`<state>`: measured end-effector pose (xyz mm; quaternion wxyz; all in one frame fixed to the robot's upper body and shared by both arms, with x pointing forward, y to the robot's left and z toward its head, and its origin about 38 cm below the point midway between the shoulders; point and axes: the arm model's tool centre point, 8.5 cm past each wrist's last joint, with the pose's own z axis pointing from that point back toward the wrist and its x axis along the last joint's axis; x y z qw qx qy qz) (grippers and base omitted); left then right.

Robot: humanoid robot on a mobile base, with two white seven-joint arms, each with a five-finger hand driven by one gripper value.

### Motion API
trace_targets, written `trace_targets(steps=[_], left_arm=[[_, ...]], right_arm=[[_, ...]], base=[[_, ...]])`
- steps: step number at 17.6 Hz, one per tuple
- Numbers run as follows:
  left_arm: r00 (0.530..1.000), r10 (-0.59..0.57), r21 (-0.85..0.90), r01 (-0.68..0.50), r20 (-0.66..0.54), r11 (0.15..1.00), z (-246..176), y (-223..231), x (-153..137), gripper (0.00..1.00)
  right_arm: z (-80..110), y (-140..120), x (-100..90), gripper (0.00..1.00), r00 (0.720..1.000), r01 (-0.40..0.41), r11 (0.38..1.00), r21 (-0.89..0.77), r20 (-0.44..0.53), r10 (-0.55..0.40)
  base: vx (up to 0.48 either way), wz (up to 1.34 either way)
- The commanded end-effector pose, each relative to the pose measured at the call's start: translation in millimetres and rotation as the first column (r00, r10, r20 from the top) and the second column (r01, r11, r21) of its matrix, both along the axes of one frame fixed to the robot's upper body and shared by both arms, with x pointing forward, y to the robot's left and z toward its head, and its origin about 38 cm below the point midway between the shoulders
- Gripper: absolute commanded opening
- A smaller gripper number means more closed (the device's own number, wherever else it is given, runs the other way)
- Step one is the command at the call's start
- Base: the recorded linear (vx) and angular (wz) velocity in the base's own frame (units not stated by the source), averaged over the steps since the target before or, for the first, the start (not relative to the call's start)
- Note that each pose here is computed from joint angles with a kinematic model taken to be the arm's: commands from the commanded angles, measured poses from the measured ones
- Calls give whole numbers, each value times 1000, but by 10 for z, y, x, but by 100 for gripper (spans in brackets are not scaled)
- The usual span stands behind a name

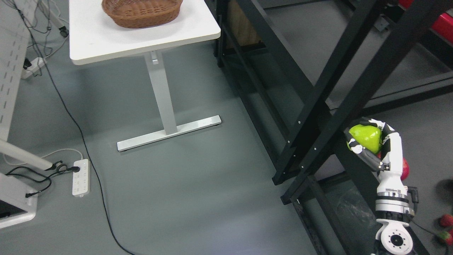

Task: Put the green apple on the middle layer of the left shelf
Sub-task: 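Turn and drive toward the black shelf holding the apple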

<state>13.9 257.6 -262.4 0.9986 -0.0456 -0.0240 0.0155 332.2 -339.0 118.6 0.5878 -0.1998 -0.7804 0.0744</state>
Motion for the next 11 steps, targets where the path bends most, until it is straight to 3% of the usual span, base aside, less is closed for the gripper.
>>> trace_targets(steps=[1, 11], left_arm=[[1000, -2, 17, 2, 22, 1000, 13, 112, 140, 100], [1000, -2, 17, 2, 22, 1000, 13, 112, 140, 100]], right_arm=[[446, -316, 114, 1, 983, 117, 993, 7, 138, -117], [531, -767, 114, 2, 949, 308, 943, -129, 118, -294]], base=[[-59, -540], [-38, -623]])
